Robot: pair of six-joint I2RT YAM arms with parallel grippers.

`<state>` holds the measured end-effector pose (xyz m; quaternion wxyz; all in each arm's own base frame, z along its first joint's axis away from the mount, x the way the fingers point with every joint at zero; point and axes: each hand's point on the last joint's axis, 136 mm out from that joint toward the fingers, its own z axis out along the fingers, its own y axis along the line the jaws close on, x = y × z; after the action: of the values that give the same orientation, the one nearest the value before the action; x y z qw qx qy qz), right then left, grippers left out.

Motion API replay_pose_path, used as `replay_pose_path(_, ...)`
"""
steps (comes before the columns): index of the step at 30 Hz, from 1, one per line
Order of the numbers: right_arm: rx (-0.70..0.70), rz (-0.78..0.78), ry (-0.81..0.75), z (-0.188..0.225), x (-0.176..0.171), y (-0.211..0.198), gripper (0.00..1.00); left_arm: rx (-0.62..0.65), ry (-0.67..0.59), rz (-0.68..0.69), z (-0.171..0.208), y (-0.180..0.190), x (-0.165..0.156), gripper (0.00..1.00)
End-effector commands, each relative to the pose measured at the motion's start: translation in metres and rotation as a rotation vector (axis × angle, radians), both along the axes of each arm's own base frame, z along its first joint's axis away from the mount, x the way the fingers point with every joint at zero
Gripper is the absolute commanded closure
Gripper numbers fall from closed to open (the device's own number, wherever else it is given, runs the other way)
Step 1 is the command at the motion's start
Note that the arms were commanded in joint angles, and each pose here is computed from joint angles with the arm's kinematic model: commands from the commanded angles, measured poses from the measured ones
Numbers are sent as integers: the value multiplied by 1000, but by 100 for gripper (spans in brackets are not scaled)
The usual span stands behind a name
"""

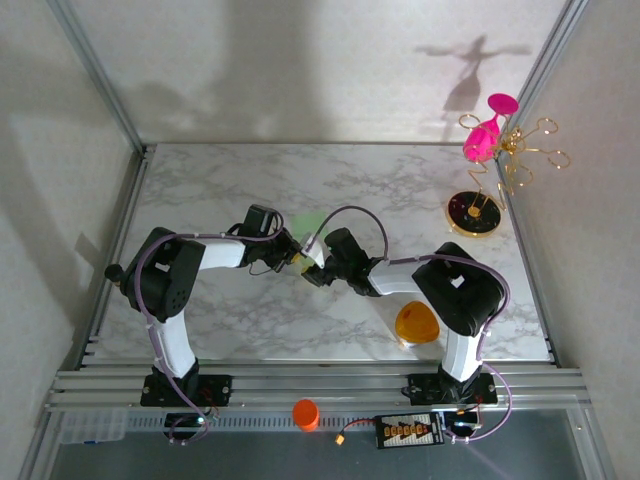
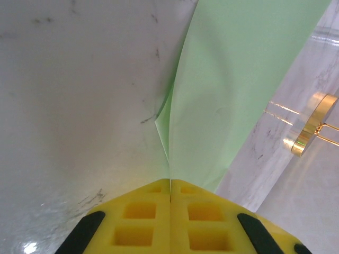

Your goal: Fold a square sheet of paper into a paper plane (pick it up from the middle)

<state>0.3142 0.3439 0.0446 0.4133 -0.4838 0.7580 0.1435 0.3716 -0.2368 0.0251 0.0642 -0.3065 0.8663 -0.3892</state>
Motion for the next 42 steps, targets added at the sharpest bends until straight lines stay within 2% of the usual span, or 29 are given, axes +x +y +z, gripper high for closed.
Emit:
replay_pose_path(1, 5, -12, -55, 5, 6, 2, 44, -13, 7, -1, 8, -2, 1, 100)
replay_pose_path(6, 12, 13, -37, 4, 1, 5, 59, -11, 8, -1, 7, -2, 0, 100)
replay_pose_path(15, 32, 72, 2, 2, -9, 13, 75, -15, 10, 3, 8, -2, -1, 99)
replay_pose_path(18, 34, 82, 14, 2, -11, 14, 84, -12, 10, 4, 10, 0, -1, 93)
replay_pose_path(21, 43, 109, 33, 3, -17, 16, 92, 26, 6, 22, 11, 16, 0, 80)
replay_pose_path(26, 66, 162, 119, 1, -33, 19, 96, 115, -61, 62, 28, 52, 12, 67)
replay_pose_path(30, 105, 174, 189, 3, -40, 22, 96, 131, -152, 19, 51, 46, 23, 64)
replay_pose_path(34, 158, 175, 241, 8, -44, 23, 96, 104, -192, -41, 55, 25, 29, 65)
replay_pose_path(42, 247, 127, 307, 19, -40, 17, 96, 193, -123, -119, 14, 7, 35, 75)
